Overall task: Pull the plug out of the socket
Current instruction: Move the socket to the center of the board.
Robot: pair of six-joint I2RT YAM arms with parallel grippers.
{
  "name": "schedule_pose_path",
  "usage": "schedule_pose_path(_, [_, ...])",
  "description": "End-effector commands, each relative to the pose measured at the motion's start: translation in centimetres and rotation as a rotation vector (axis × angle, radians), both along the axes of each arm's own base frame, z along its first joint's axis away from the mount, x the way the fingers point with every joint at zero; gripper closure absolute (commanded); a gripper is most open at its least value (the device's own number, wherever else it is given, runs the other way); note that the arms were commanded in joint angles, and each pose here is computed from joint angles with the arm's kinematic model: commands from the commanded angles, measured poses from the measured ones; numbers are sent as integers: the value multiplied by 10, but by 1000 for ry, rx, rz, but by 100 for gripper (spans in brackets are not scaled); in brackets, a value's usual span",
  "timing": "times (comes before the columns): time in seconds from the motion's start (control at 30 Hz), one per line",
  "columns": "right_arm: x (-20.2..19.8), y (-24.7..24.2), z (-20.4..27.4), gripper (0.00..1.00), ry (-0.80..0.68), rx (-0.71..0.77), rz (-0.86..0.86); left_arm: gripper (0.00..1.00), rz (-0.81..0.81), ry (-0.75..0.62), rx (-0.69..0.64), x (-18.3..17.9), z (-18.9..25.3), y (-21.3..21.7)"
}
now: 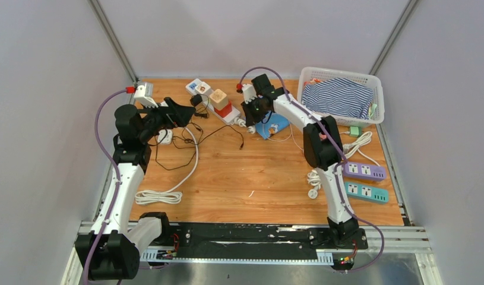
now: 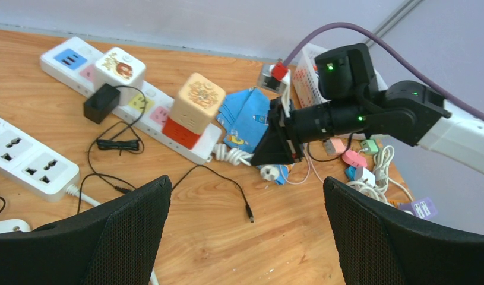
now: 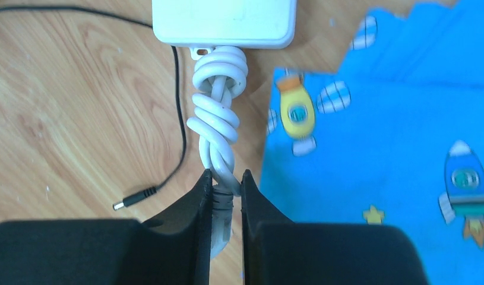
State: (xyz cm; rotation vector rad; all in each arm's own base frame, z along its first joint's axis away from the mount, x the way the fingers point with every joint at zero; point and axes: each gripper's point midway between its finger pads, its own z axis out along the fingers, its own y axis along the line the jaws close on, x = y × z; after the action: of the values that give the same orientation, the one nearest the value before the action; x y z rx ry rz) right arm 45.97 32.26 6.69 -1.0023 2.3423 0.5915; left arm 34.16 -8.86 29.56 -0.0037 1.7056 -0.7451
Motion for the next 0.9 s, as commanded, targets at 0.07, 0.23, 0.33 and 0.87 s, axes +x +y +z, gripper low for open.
schedule_pose_path(0.07, [-48,-36,17,100,64,-51,100,0,-10,2,-2,-2,0,0])
schedule_pose_path(0.23, [-92,-76,7,100,165,-122,145,0,-17,-3,1,-3,1,-1])
schedule_pose_path(0.33, [-117,-102,3,100,204,-150,174,0,-33,-10,5,-5,3,-3])
schedule_pose_path(0.87, [-237,-205,-25,99,346,-236,246,0,-264,-28,56,-24,-3,-69])
